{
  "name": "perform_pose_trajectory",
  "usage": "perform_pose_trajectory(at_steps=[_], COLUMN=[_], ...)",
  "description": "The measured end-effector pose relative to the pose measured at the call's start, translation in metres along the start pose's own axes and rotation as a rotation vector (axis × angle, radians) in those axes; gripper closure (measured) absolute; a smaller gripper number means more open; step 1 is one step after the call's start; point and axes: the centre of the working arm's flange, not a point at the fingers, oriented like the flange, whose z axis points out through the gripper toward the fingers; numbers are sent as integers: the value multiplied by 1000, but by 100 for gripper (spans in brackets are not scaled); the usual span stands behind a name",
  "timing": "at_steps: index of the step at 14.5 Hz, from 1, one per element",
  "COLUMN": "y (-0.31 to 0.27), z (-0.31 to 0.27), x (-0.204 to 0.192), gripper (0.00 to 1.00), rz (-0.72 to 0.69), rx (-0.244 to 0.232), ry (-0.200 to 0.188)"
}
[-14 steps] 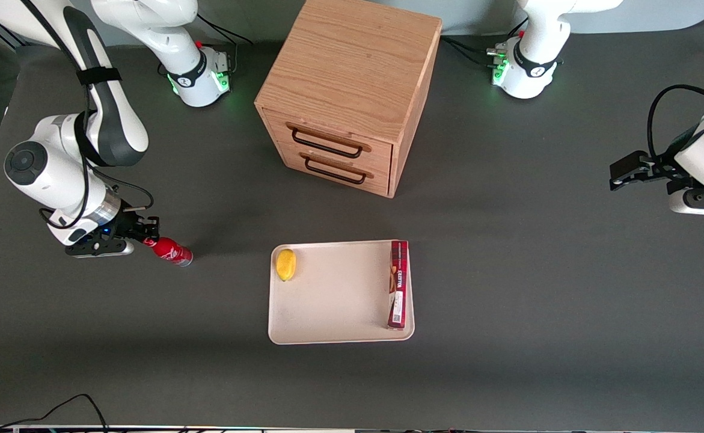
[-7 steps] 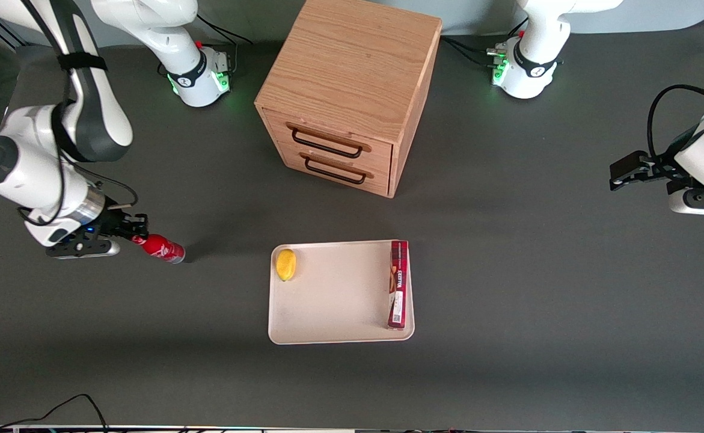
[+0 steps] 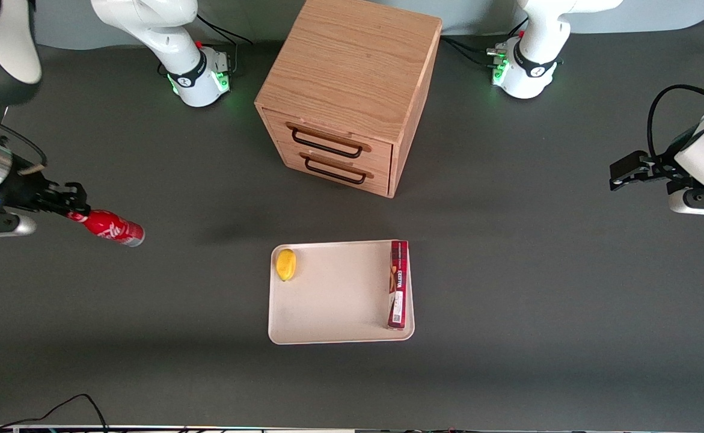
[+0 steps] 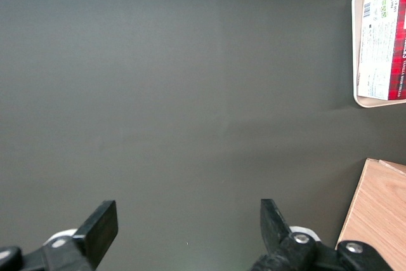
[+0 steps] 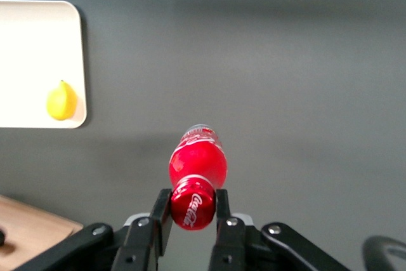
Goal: Place coke bottle on tray
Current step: 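Carry the held bottle over the cream tray with the right gripper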
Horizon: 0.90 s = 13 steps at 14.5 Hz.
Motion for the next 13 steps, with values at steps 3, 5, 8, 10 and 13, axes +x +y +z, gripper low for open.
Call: perform_pose_trajectory(at_steps=[3, 5, 8, 10, 13], y=[-3, -22, -76, -115, -170], z=[-40, -30, 6, 27, 54], x=[3, 21, 54, 72, 92], gripper=[69, 69, 69, 69, 69], rz=[-4, -10, -17, -37, -96], rx=[4, 5, 4, 8, 17], ry=[-28, -39, -38, -16, 26])
